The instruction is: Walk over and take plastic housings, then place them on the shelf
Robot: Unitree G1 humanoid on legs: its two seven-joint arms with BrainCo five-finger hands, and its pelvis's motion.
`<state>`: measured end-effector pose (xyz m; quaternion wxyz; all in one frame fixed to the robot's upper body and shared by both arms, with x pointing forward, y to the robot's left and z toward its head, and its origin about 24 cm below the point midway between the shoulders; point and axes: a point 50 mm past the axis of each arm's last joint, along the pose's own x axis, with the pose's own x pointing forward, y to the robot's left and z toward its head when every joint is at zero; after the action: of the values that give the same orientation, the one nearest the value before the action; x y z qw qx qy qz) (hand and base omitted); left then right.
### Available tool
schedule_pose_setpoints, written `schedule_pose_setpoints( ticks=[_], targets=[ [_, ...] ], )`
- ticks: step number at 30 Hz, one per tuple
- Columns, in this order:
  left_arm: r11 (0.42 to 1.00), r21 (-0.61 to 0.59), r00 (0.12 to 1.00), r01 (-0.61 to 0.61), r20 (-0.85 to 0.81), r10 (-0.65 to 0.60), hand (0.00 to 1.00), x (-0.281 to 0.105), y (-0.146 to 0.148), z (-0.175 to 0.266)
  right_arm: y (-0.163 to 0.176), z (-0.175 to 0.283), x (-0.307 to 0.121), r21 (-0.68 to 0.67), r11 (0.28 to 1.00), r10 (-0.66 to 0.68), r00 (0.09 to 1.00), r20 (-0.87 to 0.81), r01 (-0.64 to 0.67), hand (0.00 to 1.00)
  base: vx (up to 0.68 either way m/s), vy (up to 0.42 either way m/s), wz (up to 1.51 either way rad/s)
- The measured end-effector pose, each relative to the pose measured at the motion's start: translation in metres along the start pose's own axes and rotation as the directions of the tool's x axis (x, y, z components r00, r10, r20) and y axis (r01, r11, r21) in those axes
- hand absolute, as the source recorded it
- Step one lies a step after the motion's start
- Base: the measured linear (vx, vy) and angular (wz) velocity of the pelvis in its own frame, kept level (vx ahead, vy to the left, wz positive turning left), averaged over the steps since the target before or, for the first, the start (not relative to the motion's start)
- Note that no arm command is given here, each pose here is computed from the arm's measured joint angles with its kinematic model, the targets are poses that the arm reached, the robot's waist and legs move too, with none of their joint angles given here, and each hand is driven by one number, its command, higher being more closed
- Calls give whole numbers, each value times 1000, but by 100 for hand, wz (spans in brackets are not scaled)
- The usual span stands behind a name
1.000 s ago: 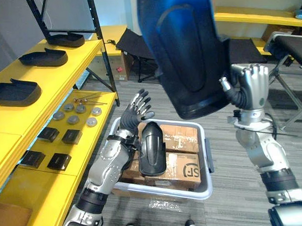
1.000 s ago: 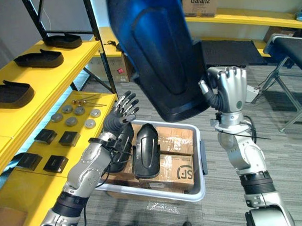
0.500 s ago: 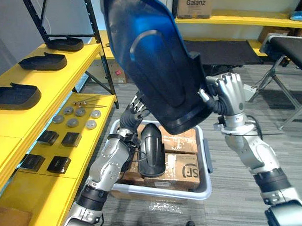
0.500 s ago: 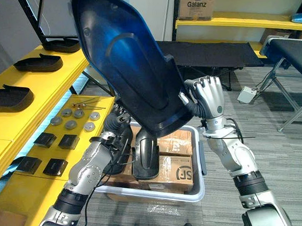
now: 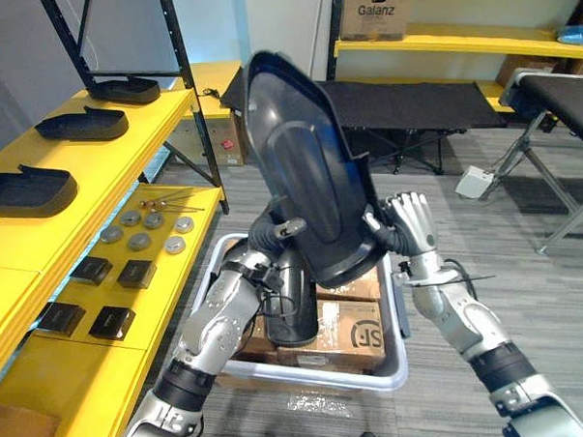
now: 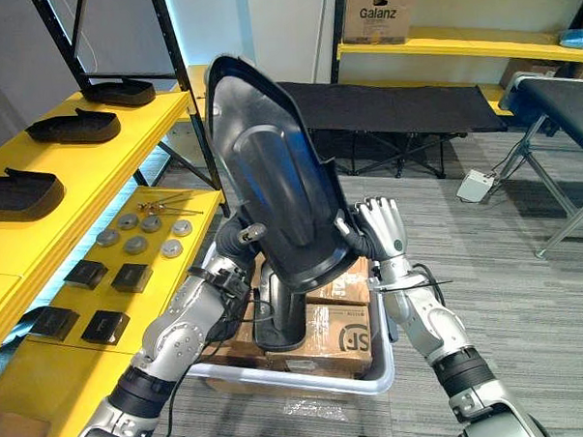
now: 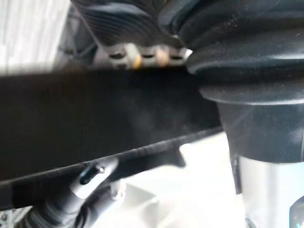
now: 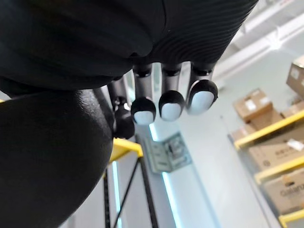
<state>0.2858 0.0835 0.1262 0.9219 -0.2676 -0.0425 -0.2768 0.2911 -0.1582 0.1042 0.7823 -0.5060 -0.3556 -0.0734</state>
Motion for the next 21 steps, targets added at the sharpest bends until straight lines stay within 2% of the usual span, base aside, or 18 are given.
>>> schedule_pose_setpoints(
  ticks=[11, 21],
  targets=[
    [1000, -17, 1000, -5, -22, 5, 0, -2, -1, -3, -28, -11, 12, -53, 988, -146, 988, -39, 144, 100, -37, -3, -1],
    [999, 18, 999, -27, -45, 28, 0, -6, -1, -11, -29, -9, 13, -45, 988, -148, 989, -23, 147, 100, -21, -2, 0]
  ],
)
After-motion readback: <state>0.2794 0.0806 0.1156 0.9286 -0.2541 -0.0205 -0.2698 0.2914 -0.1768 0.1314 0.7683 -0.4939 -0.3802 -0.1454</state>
